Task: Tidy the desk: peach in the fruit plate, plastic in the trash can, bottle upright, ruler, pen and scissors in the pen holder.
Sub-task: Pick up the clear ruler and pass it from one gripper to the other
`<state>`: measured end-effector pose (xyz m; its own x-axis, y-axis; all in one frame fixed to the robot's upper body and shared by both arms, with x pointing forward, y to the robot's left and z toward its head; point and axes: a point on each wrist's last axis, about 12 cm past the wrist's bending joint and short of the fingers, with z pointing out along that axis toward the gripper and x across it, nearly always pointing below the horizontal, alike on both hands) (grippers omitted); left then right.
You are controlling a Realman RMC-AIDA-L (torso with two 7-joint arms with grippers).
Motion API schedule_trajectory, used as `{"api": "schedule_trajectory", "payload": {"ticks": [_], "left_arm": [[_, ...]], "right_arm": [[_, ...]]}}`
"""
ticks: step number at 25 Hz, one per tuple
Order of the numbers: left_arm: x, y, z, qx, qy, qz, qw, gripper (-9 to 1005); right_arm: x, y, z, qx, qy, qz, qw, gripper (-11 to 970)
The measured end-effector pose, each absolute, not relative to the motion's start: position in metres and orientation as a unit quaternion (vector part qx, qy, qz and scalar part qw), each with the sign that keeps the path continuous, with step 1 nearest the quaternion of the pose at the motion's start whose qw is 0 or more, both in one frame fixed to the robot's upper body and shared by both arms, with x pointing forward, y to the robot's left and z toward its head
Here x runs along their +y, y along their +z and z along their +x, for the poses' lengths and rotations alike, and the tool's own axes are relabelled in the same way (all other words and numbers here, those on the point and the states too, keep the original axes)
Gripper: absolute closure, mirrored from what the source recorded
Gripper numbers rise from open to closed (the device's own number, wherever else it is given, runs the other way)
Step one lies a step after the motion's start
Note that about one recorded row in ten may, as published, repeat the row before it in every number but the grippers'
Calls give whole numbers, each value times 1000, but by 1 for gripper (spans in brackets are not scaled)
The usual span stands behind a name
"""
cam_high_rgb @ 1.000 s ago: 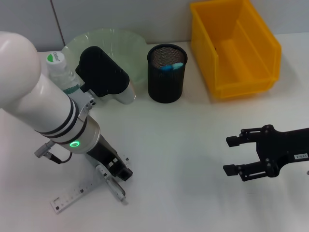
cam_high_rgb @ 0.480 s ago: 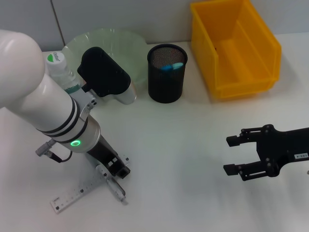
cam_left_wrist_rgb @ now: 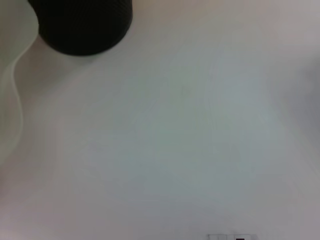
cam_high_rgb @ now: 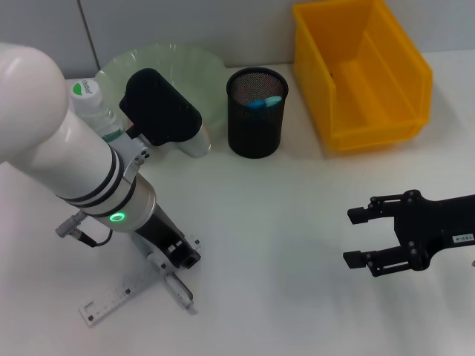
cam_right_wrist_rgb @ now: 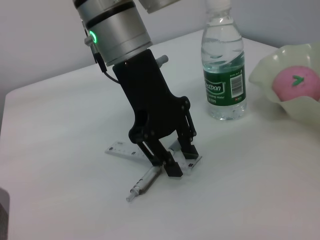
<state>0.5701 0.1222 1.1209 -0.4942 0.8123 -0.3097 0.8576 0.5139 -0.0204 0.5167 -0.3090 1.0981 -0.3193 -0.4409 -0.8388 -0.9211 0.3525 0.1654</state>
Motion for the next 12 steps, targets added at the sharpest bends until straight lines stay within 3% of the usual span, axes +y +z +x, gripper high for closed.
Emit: {"api": "schedule_trajectory", "payload": {"ticks": [6,12], "left_arm": [[124,1143,569,860,-125,467,167,598],[146,1186,567,837,-256,412,254,593]], "right_arm": [[-310,1098,516,741,336,-458,358,182],[-311,1097,515,745,336,-453,357,183]]}}
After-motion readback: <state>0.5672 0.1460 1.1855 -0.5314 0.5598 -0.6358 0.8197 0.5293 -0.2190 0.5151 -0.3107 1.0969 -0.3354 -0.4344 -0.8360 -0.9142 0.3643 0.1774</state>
